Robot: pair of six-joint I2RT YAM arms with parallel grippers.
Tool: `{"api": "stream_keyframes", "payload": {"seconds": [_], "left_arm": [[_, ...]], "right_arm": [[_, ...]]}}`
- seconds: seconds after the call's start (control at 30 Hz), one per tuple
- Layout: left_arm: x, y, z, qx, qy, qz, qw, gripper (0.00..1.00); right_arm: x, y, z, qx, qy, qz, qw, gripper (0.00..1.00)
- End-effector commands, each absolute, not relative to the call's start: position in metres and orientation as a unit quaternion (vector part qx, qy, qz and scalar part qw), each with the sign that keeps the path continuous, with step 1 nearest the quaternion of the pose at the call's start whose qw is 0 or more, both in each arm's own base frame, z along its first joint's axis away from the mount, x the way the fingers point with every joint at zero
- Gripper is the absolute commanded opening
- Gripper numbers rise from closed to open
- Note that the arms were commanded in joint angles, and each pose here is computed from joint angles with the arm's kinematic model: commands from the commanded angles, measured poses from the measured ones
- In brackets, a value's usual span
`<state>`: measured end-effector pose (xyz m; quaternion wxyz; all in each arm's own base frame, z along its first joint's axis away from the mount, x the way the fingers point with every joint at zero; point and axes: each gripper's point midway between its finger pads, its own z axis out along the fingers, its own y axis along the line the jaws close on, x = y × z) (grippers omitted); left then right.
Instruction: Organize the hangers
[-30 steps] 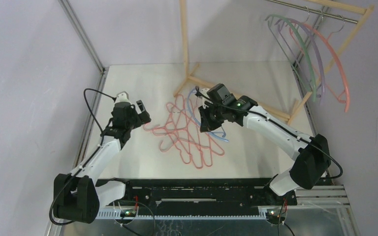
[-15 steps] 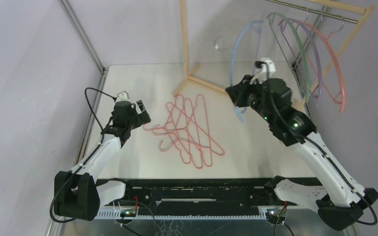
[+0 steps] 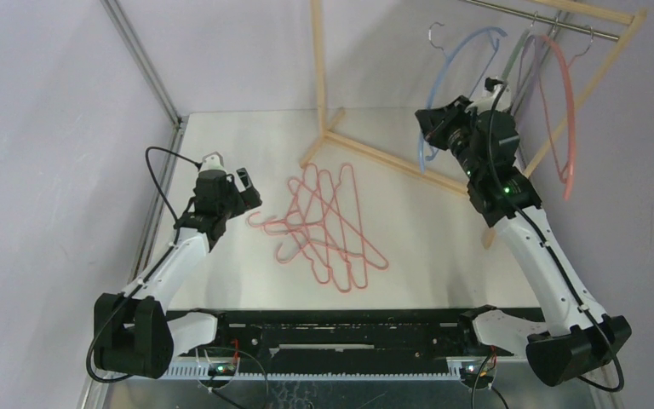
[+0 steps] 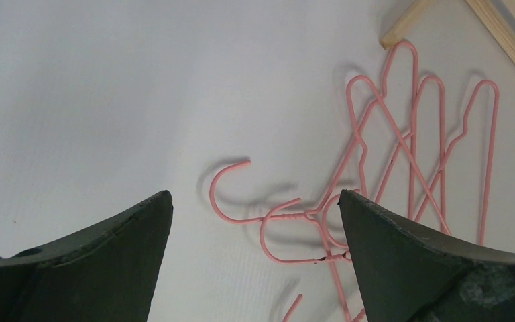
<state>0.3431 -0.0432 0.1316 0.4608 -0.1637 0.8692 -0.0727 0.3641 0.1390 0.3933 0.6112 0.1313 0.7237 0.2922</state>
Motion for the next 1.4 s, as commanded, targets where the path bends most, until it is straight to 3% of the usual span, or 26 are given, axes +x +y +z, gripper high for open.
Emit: {"api": "stream_keyframes", "payload": {"seconds": [0.0,0.5,0.9,1.37], "left_arm": [[0.348,-0.043,0.139,-0.162,0.861,-0.078,0.476,0.99],[0.352,-0.047,0.127,-0.162,0.867,-0.084,0.463,0.99],[0.35,-0.045,0.124,-0.161,0.87,-0.077,0.46,0.99],[0.349,-0.045,0.123,-0.16,0.87,-0.078,0.46,0.99]], "right_arm": [[0.365,0.134,0.461,0.13,0.637,0.369,0.665,0.0],[0.353,0.151,0.481,0.071,0.614,0.416,0.667,0.0],[0.368,0.133,0.486,0.102,0.599,0.405,0.683,0.0],[0.386,0.08,0.462,0.209,0.613,0.323,0.69,0.0]]}}
